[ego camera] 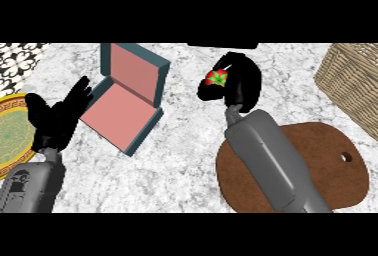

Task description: Pick the tomato from the cutting board and place it in the basket

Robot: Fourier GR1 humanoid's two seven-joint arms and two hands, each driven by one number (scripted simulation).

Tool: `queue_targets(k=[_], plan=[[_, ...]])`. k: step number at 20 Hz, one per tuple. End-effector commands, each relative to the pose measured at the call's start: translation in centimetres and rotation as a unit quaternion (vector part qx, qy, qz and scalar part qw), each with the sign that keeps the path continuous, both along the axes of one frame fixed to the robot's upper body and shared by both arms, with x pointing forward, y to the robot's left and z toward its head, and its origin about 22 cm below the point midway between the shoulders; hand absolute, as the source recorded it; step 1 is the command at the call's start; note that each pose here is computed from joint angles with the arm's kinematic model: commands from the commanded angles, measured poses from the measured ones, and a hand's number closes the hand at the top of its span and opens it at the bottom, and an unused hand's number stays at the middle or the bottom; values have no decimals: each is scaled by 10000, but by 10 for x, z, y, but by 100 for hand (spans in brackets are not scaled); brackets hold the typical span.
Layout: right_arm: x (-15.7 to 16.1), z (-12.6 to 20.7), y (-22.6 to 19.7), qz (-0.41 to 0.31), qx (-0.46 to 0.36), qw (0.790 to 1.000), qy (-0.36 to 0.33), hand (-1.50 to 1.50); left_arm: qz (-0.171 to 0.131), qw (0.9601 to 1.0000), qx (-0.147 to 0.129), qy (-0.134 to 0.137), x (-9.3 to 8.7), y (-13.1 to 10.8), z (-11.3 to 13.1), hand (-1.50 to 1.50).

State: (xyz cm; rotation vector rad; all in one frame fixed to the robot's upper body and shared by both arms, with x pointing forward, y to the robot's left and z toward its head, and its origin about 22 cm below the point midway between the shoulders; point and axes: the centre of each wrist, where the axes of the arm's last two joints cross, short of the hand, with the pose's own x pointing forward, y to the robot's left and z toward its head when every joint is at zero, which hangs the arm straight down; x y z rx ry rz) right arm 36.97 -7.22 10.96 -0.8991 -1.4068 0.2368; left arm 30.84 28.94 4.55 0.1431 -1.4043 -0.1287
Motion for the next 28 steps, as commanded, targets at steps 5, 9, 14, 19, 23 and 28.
queue_targets(k=[5,9,14,19,23,28], plan=[[28,71,43,-825,-45,9936,-773,150,168,9998,-18,54,-7,13,-3,0],[49,107,35,-1216,-217,9898,-717,150,271,9996,-56,107,-14,32,-16,0],[63,147,18,-1556,-441,9830,-869,150,230,9997,-18,10,-19,33,-3,0],[81,162,-5,-1977,-532,9736,-1011,150,176,9998,16,69,-3,14,-7,0],[97,163,-65,-2366,-669,9642,-994,150,232,9997,30,49,-12,14,-12,0],[105,172,-108,-2994,-1127,9438,-834,150,213,9997,99,47,-20,18,-3,0]])
